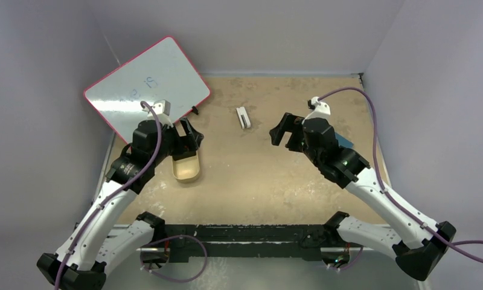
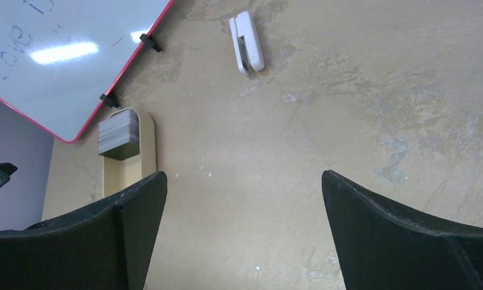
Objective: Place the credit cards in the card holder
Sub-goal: Move the card holder to the center of the board.
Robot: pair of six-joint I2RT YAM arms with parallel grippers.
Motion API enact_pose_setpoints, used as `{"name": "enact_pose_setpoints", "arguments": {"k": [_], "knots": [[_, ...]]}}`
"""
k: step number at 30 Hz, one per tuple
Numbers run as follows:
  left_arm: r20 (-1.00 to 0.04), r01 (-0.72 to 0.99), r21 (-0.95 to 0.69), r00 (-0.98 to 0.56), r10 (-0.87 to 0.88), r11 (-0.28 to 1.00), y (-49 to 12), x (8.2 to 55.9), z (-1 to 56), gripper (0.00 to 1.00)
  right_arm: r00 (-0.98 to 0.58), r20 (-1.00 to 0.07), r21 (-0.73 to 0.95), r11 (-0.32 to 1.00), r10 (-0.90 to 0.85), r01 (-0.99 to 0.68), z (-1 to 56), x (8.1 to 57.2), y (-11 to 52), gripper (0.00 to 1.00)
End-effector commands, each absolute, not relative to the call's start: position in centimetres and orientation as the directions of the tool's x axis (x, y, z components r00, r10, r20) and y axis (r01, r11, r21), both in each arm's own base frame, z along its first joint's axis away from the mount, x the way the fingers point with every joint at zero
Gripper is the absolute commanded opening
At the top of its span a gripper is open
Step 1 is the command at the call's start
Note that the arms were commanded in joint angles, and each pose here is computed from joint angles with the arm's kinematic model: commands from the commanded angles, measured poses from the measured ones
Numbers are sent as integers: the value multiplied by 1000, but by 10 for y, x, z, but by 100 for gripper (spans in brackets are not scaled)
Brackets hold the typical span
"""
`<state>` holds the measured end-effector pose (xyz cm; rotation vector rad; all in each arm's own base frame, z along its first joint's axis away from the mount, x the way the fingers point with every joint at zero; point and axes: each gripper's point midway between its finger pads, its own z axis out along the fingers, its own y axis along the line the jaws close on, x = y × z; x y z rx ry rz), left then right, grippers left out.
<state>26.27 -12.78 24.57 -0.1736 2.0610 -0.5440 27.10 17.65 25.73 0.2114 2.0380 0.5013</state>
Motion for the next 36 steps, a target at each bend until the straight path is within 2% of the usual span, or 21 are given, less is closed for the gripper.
{"name": "enact_pose_setpoints", "arguments": {"k": [1, 8, 13, 16, 20, 21, 26, 30, 36], "knots": [[-810, 93, -449, -463, -361, 889, -122, 268, 265, 90, -441, -804, 448, 894, 399, -9, 271, 276, 165, 99], [-802, 75, -443, -479, -357, 894, -119, 266, 247, 90, -459, -809, 328, 930, 367, 166, 241, 291, 146, 99], [-794, 73, -437, -499, -346, 897, -120, 265, 235, 90, -472, -805, 218, 919, 360, 329, 213, 310, 122, 89], [-795, 61, -431, -498, -347, 900, -119, 267, 225, 89, -464, -797, 207, 896, 387, 392, 198, 325, 97, 78], [-802, 92, -419, -503, -322, 903, -122, 266, 218, 89, -430, -792, 183, 841, 433, 510, 179, 340, 47, 58], [-803, 108, -421, -505, -315, 901, -124, 265, 220, 89, -416, -795, 178, 826, 442, 535, 177, 341, 36, 56], [-802, 132, -422, -516, -301, 897, -128, 263, 218, 88, -368, -803, 143, 750, 469, 645, 162, 347, -17, 53], [-805, 137, -407, -522, -283, 903, -126, 261, 216, 88, -389, -778, 82, 693, 494, 717, 132, 341, -53, 51], [-810, 146, -404, -515, -279, 903, -126, 260, 218, 88, -360, -754, 86, 626, 549, 775, 114, 354, -109, 58]]}}
